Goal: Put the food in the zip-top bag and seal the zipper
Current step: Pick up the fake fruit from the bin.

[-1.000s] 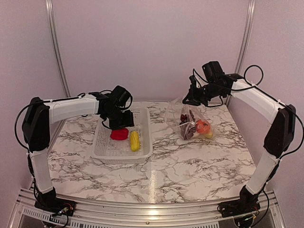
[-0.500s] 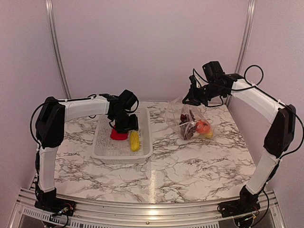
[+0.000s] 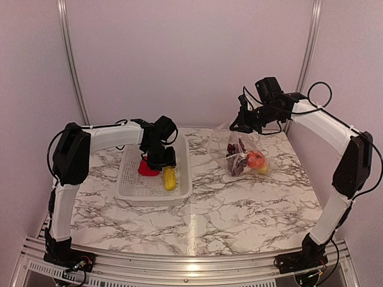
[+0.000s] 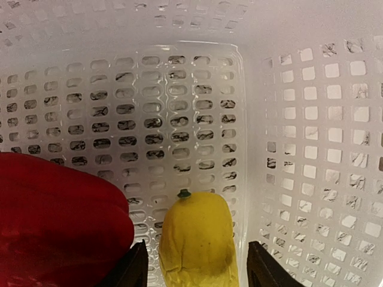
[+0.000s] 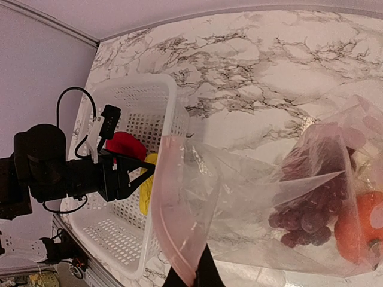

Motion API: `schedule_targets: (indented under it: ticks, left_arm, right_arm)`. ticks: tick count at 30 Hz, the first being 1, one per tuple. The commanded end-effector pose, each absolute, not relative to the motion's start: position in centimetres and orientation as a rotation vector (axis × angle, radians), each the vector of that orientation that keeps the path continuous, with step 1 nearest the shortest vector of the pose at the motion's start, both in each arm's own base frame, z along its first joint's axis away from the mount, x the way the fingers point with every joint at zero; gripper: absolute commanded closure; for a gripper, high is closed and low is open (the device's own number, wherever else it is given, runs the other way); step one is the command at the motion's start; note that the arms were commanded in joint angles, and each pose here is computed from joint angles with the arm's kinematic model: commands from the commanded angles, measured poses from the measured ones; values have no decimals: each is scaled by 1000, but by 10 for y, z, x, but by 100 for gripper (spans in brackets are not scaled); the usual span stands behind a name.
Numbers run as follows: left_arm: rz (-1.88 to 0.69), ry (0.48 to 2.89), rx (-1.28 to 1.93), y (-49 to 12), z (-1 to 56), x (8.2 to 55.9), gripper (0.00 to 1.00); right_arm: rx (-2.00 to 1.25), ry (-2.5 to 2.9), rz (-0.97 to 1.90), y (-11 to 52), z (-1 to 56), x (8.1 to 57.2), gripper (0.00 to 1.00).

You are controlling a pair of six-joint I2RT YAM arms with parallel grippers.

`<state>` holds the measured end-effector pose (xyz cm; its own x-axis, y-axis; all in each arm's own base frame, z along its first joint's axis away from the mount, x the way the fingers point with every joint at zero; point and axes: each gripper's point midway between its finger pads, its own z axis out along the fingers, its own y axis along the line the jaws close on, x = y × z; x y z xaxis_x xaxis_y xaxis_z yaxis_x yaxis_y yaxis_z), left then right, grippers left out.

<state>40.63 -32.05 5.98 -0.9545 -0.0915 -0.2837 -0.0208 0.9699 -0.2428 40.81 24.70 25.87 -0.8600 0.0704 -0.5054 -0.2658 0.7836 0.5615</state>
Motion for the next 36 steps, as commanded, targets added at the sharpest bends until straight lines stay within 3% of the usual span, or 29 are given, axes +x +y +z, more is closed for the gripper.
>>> schedule_targets:
  ticks: [1,12,19,31,36]
  left_arm:
    - [-291,2878,-69,-317,46,401,42]
    - [-295,2932,-47,-323,32,399,45]
    - [-333,2895,-41,-328,49,405,59]
    - [-488,2670,-36,-339,151,428,68]
    - [-652,2481,-12,-353,217,438,76]
  right_arm:
    - [-169,2408,902,251,275,416,100]
    - [-163,2416,895,250,274,415,100]
    - [-164,2422,893,249,274,414,100]
    - [-176,2413,904,252,283,416,100]
    - [-177,2411,917,254,287,414,100]
